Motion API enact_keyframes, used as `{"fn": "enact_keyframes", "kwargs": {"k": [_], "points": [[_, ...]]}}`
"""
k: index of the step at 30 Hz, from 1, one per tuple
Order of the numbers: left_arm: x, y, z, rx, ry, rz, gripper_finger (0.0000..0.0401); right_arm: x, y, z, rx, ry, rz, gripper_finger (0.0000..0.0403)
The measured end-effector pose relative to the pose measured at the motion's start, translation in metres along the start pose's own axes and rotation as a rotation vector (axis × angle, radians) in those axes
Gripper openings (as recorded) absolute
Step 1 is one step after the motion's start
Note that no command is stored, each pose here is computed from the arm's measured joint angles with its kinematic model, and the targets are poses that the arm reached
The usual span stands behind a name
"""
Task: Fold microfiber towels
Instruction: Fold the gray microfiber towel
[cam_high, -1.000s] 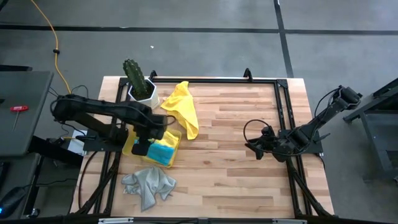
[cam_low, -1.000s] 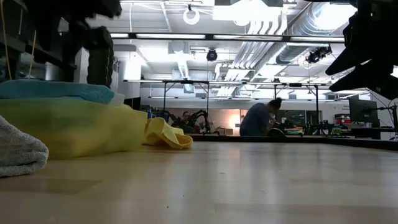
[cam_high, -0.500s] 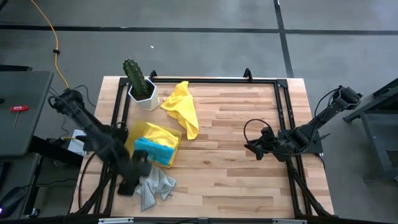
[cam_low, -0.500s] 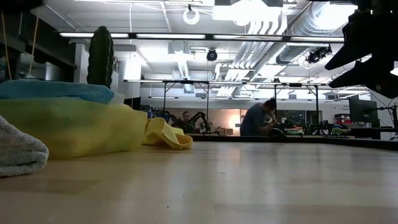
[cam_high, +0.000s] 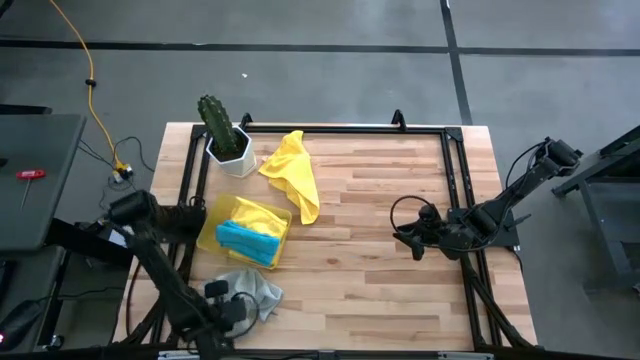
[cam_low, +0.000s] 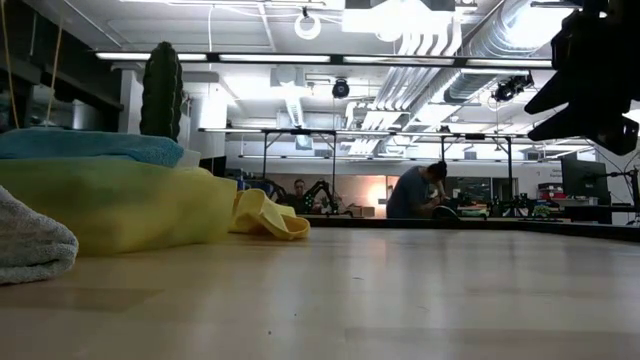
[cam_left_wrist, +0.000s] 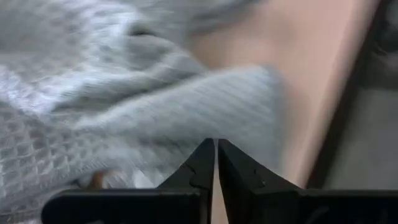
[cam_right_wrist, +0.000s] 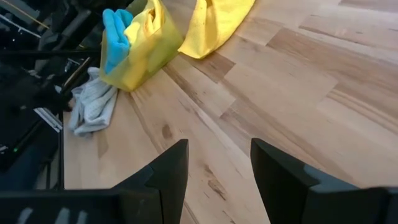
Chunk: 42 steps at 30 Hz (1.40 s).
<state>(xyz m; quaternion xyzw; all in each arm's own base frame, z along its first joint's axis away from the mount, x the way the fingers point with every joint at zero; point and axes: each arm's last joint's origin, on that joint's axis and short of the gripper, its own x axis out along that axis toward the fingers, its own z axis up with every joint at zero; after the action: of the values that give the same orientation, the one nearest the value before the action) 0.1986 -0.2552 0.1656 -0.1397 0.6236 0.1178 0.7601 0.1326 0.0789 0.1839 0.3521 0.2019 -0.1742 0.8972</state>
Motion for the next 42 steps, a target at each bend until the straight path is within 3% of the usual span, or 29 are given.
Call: {"fn": "enact_keyframes", "kwargs": {"k": [5, 9, 11, 13, 22, 29, 36, 39, 42], "points": [[0.028, 0.009, 0.017, -0.243, -0.013, 0.138, 0.0003, 0.0, 0.0, 0.0, -0.017, 0.0, 0.004, 0.0165], [0.04, 0.007, 0.036, -0.351, -0.038, 0.087, 0.0001, -0.001, 0.005, -0.003, -0.038, 0.072, 0.066, 0.0165], [0.043, -0.004, 0.054, -0.34, -0.085, -0.019, 0.0, -0.003, 0.008, -0.006, -0.067, 0.142, 0.119, 0.0165], [0.047, -0.009, 0.07, -0.299, -0.12, -0.052, 0.0, -0.005, 0.01, -0.009, -0.088, 0.211, 0.164, 0.0165], [0.075, -0.003, 0.167, -0.177, -0.222, -0.033, 0.0, -0.014, 0.013, -0.02, -0.145, 0.293, 0.223, 0.0165], [0.092, 0.011, 0.249, -0.142, -0.383, -0.103, 0.0, -0.014, 0.013, -0.02, -0.147, 0.293, 0.224, 0.0165], [0.099, 0.047, 0.331, -0.089, -0.457, -0.112, 0.0, -0.013, 0.012, -0.02, -0.202, 0.283, 0.217, 0.0165], [0.085, 0.071, 0.362, -0.062, -0.461, -0.132, 0.0, -0.012, 0.01, -0.019, -0.221, 0.245, 0.187, 0.0165], [0.064, 0.097, 0.381, 0.014, -0.437, -0.086, 0.0, -0.012, 0.008, -0.019, -0.233, 0.206, 0.152, 0.0165]]}}
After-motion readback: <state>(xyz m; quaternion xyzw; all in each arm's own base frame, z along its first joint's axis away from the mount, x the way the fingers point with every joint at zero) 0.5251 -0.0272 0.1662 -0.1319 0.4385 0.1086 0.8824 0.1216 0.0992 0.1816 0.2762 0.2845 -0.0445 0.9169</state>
